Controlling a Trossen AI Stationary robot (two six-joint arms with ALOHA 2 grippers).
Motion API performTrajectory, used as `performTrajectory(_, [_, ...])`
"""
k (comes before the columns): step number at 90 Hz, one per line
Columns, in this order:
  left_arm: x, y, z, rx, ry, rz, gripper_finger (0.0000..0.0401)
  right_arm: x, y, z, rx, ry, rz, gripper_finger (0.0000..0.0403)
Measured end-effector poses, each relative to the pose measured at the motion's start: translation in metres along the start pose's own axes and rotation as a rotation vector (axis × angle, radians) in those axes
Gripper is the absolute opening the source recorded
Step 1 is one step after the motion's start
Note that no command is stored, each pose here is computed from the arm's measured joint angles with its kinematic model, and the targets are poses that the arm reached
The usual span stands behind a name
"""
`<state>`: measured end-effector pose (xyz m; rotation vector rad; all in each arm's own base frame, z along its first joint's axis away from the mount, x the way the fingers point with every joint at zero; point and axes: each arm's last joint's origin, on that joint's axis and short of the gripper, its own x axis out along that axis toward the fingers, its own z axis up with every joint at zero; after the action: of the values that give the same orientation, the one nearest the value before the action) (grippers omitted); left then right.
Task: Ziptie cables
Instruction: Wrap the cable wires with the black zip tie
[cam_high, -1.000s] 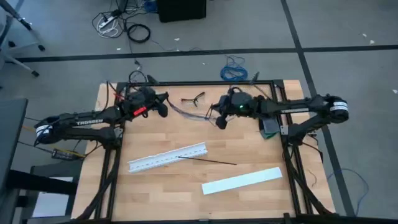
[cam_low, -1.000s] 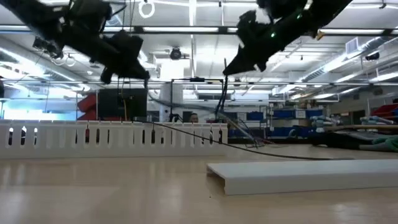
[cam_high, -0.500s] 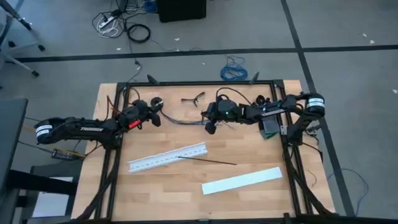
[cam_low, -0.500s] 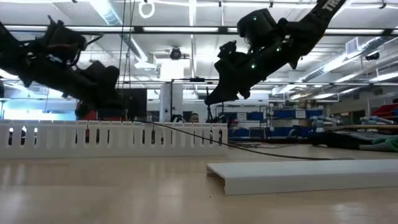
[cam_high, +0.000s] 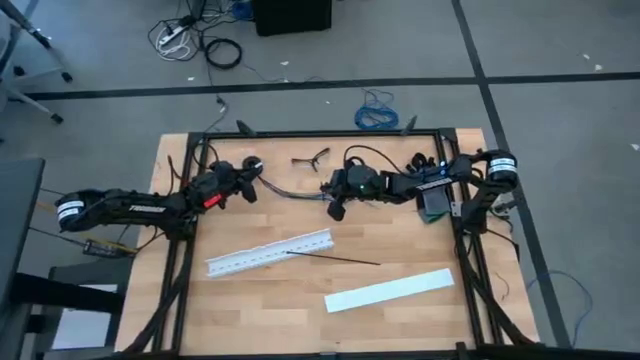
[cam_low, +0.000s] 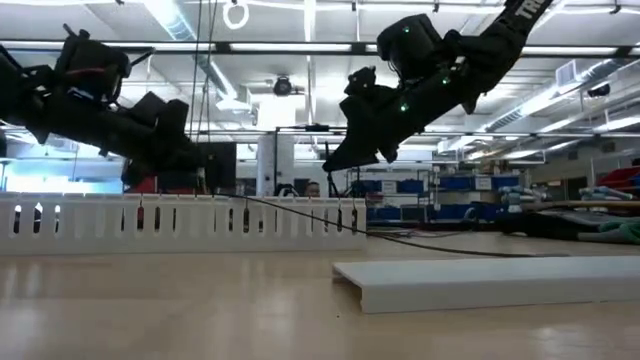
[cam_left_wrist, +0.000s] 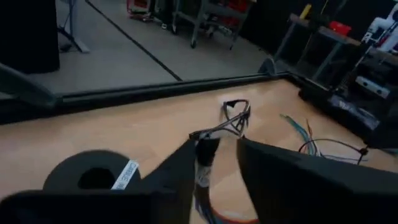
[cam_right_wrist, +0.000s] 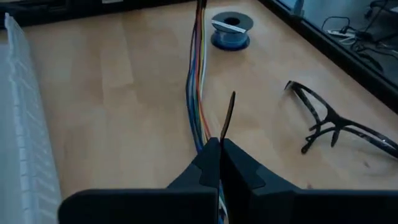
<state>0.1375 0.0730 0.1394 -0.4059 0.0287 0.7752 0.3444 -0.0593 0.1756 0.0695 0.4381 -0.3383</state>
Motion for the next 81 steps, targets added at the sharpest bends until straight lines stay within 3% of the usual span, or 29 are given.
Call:
performTrajectory(10, [0.003, -0.004, 0.007, 0.029, -0.023, -0.01, 0.0187, 0.0, 0.0, 0.0, 0.0, 0.002, 0.0, 0.0])
performTrajectory(18, [0.007, -0.011, 0.019, 0.116, -0.06, -0.022, 0.0218, 0.0, 0.0, 0.0, -0.001, 0.004, 0.001, 0.0])
performTrajectory(33, [0.016, -0.029, 0.05, 0.252, -0.162, -0.049, 0.0246, 0.0, 0.0, 0.0, 0.0, 0.005, 0.008, 0.0])
performTrajectory(45, [0.021, -0.046, 0.068, 0.266, -0.155, -0.214, 0.0248, 0.0, -0.001, 0.0, 0.001, 0.003, 0.006, 0.0])
performTrajectory(68, [0.034, -0.048, 0.036, 0.254, 0.127, -0.44, 0.0232, 0.0, -0.001, 0.0, -0.012, -0.003, 0.009, 0.0])
performTrajectory(81, [0.041, -0.058, 0.027, 0.251, 0.139, -0.65, 0.0227, 0.0, 0.0, 0.002, -0.011, -0.015, 0.037, 0.0])
